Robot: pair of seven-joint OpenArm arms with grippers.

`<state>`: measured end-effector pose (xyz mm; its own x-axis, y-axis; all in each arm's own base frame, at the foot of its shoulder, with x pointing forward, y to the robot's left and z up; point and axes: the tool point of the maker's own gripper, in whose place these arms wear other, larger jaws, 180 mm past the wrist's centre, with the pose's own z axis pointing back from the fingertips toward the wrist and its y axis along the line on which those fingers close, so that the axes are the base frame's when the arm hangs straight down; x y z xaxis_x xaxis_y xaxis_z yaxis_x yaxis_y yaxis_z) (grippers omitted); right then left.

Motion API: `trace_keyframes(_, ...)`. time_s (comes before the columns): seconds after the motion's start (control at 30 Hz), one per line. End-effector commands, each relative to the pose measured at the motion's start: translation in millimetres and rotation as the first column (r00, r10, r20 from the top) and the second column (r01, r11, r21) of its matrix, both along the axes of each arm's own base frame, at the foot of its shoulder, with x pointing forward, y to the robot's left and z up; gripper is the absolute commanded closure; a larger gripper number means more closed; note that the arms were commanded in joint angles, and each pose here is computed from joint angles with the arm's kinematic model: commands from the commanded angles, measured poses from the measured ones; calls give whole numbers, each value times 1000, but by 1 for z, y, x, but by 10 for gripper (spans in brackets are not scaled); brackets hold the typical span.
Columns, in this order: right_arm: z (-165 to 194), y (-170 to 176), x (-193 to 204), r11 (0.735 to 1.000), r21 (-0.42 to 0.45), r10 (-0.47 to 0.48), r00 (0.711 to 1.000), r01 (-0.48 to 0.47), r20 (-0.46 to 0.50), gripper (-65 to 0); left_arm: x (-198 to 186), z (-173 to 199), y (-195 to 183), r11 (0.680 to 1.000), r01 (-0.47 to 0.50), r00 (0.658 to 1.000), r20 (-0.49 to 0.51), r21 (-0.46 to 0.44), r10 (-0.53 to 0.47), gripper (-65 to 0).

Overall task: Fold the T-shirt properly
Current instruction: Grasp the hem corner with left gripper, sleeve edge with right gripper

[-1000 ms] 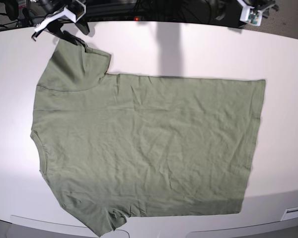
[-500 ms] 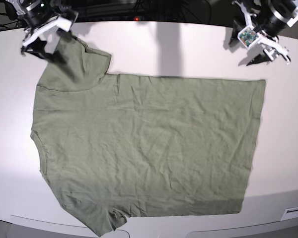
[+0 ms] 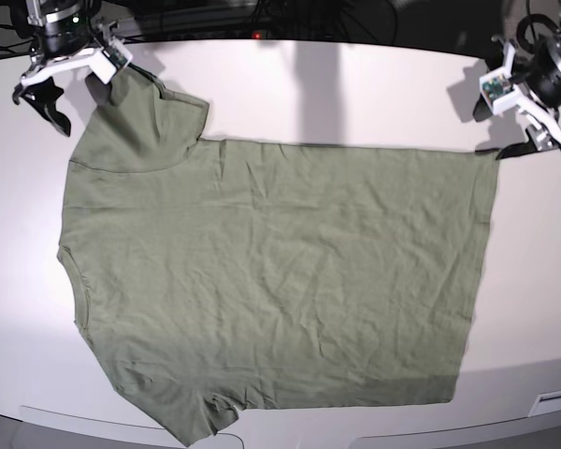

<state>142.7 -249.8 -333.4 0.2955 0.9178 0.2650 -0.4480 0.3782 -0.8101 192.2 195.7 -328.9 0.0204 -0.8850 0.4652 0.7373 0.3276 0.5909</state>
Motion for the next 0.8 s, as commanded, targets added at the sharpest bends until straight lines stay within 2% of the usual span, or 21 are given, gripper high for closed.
trace_keyframes(0.0,7,5,2,1000,6,14,999,-14,32,-467,10,8,4,1000,13,999,35,5,-13,-369)
trace_keyframes(0.13,2,16,-3,999,46,6,1000,-7,26,-467,24,-5,14,1000,9,1000,22,27,-9,-369)
trace_keyframes(0.23,-3,24,-9,997,73,-1,1000,0,12,-467,24,-31,13,999,2,999,-43,40,0,-369)
trace_keyframes(0.33,-9,31,-16,996,89,-8,1000,10,-19,-467,28,-55,13,997,-34,997,-65,68,38,-369)
trace_keyframes(0.57,-20,55,-29,990,142,29,997,-19,-66,-467,39,-91,7,990,-48,993,-99,132,61,-369)
trace_keyframes(0.77,-19,64,-30,991,104,85,995,-80,-53,-467,47,-112,33,971,-31,990,-127,237,62,-369)
